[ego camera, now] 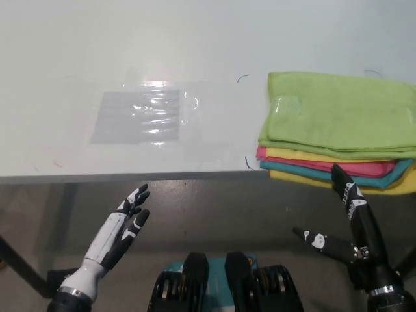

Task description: A stack of folded microfibre clothes with a single fold is kept infront of the robot. the robot uses its right hand to grab one end of the clothes and pulla it away from the other end to unfold

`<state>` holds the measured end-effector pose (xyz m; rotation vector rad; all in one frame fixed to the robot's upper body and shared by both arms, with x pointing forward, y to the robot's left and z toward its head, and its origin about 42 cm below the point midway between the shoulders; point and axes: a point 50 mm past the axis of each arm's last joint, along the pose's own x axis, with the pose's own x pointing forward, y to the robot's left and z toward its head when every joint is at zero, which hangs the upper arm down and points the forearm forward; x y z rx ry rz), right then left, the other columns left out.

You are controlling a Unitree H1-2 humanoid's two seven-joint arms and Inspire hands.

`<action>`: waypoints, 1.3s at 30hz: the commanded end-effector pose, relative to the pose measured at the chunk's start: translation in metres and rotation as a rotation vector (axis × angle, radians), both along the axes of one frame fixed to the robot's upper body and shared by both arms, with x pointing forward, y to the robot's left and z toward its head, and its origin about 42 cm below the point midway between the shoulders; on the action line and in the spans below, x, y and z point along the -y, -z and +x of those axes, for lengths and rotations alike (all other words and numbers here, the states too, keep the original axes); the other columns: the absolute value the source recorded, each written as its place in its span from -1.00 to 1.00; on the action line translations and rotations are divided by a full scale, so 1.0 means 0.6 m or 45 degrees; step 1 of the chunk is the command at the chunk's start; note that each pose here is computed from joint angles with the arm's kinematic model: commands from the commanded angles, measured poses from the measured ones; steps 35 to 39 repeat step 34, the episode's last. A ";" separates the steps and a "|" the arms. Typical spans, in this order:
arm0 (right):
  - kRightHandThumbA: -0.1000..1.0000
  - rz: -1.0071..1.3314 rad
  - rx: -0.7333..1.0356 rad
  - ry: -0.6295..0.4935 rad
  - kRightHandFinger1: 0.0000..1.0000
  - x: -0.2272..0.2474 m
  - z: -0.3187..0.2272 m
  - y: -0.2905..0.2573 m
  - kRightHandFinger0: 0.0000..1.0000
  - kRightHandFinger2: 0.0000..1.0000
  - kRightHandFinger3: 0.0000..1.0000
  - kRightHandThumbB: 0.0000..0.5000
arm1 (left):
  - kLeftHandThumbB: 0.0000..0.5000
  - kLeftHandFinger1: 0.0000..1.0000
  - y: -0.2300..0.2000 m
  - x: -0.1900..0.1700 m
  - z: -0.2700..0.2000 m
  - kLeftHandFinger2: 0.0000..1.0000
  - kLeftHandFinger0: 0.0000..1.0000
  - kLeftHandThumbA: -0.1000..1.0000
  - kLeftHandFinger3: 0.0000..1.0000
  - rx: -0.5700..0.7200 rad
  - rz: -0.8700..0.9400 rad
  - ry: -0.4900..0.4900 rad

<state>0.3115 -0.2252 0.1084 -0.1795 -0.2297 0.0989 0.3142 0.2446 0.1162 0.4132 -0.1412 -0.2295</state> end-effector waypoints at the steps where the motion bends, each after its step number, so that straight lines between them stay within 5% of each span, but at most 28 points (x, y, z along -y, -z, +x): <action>1: 1.00 -0.021 0.030 -0.030 1.00 0.011 0.012 -0.016 1.00 1.00 1.00 -0.06 | -0.12 1.00 -0.031 0.006 0.011 1.00 1.00 0.98 1.00 0.100 -0.006 0.045; 20: 1.00 -0.076 -0.004 -0.099 1.00 0.004 0.000 -0.012 1.00 1.00 1.00 -0.42 | -0.15 1.00 -0.021 0.009 0.002 1.00 1.00 0.95 1.00 0.096 -0.014 0.046; 29: 1.00 -0.104 -0.050 -0.120 1.00 -0.001 -0.007 0.000 1.00 1.00 1.00 -0.25 | -0.17 1.00 -0.009 0.010 -0.015 1.00 1.00 0.93 1.00 0.064 -0.007 0.041; 39: 1.00 -0.140 -0.048 -0.129 1.00 -0.003 -0.006 0.003 1.00 1.00 1.00 -0.29 | -0.18 1.00 -0.005 0.011 -0.016 1.00 1.00 0.91 1.00 0.054 -0.001 0.039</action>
